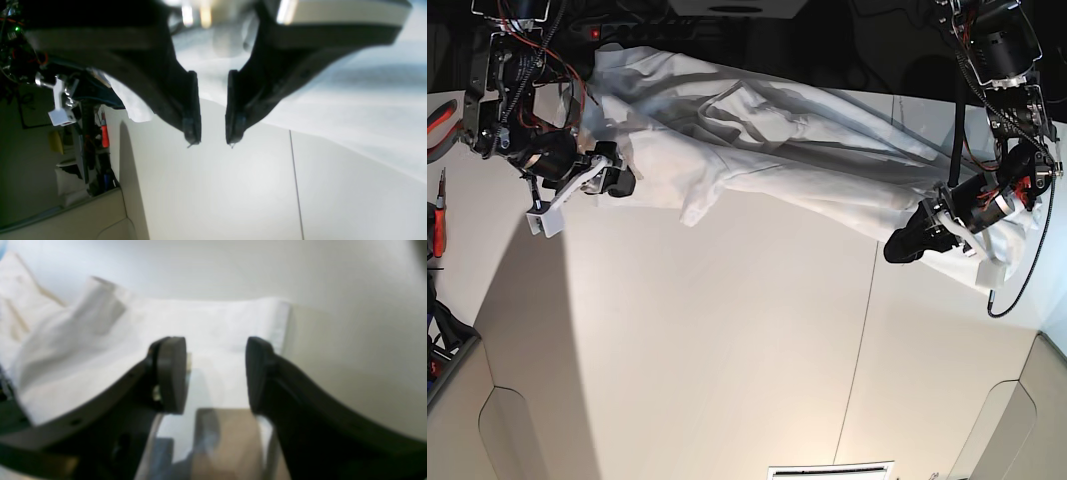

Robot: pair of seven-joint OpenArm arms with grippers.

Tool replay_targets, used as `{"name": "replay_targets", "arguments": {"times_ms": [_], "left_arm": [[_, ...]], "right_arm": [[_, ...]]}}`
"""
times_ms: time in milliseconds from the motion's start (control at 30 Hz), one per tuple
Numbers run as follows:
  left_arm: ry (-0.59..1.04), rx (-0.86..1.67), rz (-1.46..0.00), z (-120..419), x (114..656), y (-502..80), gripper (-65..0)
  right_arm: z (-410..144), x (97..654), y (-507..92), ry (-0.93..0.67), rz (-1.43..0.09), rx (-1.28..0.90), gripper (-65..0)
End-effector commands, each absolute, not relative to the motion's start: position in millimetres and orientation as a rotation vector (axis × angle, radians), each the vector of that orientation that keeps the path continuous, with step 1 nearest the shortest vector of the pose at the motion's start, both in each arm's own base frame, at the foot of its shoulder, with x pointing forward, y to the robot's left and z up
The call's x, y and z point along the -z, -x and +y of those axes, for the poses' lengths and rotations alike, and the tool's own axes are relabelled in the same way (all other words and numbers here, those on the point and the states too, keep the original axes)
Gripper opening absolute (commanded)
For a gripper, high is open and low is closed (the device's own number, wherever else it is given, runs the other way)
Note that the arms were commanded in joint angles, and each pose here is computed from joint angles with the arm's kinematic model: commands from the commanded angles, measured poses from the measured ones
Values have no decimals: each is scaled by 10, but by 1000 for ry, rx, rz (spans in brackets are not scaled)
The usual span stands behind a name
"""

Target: Layout the t-shirt on the table in an organized manner, then fold the t-shirt properly

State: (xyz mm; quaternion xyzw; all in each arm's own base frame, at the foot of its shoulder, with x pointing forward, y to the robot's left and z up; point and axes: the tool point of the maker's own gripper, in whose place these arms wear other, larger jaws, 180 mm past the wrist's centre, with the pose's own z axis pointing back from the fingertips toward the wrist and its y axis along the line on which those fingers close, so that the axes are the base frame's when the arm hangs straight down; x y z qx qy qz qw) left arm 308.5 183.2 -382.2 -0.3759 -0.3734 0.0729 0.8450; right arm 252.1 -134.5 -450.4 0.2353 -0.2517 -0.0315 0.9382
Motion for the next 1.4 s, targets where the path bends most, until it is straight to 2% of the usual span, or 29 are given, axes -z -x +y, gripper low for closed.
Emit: {"name": "replay_targets", "arguments": {"times_ms": [0, 200, 800, 967, 1367], "left_arm": [[799, -140, -854, 1885, 3652, -3199, -482], [798, -140, -853, 1886, 3653, -3198, -482], [792, -138, -848, 1888, 3667, -3193, -482], [778, -133, -839, 1896, 3693, -3184, -482], [778, -136, -846, 1901, 3686, -3192, -482]], "right_arm": [[-1386, 4415, -2635, -469, -562, 62, -361], [-1371, 4420, -2641, -466, -566, 66, -361], [-1359, 4131, -3027, -482, -701, 37, -362], [-1454, 4204, -2997, -410, -678, 7, -362], [-1768, 4152, -3028, -366, -719, 77, -362]]}}
